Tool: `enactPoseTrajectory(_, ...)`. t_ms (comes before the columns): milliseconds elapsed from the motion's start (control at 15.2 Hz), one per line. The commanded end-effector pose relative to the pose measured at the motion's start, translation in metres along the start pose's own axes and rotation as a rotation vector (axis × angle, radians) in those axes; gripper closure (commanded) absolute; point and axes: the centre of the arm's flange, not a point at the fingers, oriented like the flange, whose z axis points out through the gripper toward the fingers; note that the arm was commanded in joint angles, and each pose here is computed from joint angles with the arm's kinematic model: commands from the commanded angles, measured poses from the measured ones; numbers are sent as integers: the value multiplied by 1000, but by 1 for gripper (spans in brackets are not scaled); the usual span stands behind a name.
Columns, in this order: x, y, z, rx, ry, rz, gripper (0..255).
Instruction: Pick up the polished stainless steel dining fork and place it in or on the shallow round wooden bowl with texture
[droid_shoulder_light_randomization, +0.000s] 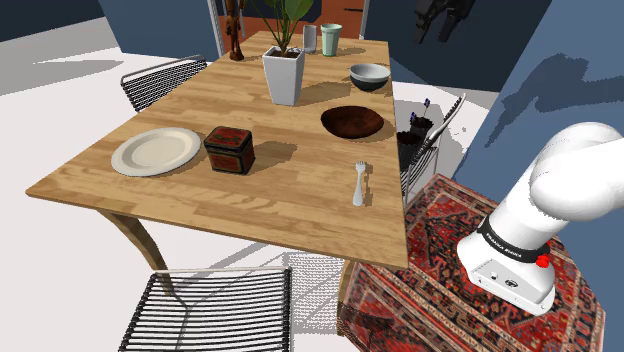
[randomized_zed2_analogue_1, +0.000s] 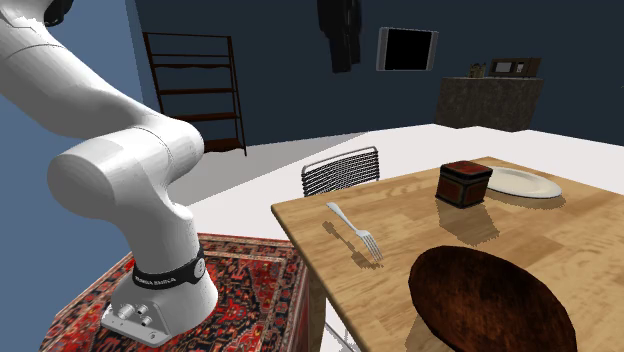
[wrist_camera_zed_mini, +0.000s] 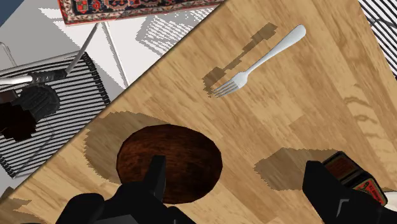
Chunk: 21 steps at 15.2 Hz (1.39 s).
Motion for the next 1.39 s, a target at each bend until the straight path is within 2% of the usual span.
enactPoseTrajectory(0,0,0,0,0,0,0,0)
enactPoseTrajectory(1320,-4,-82,252,-74,-187,670,0)
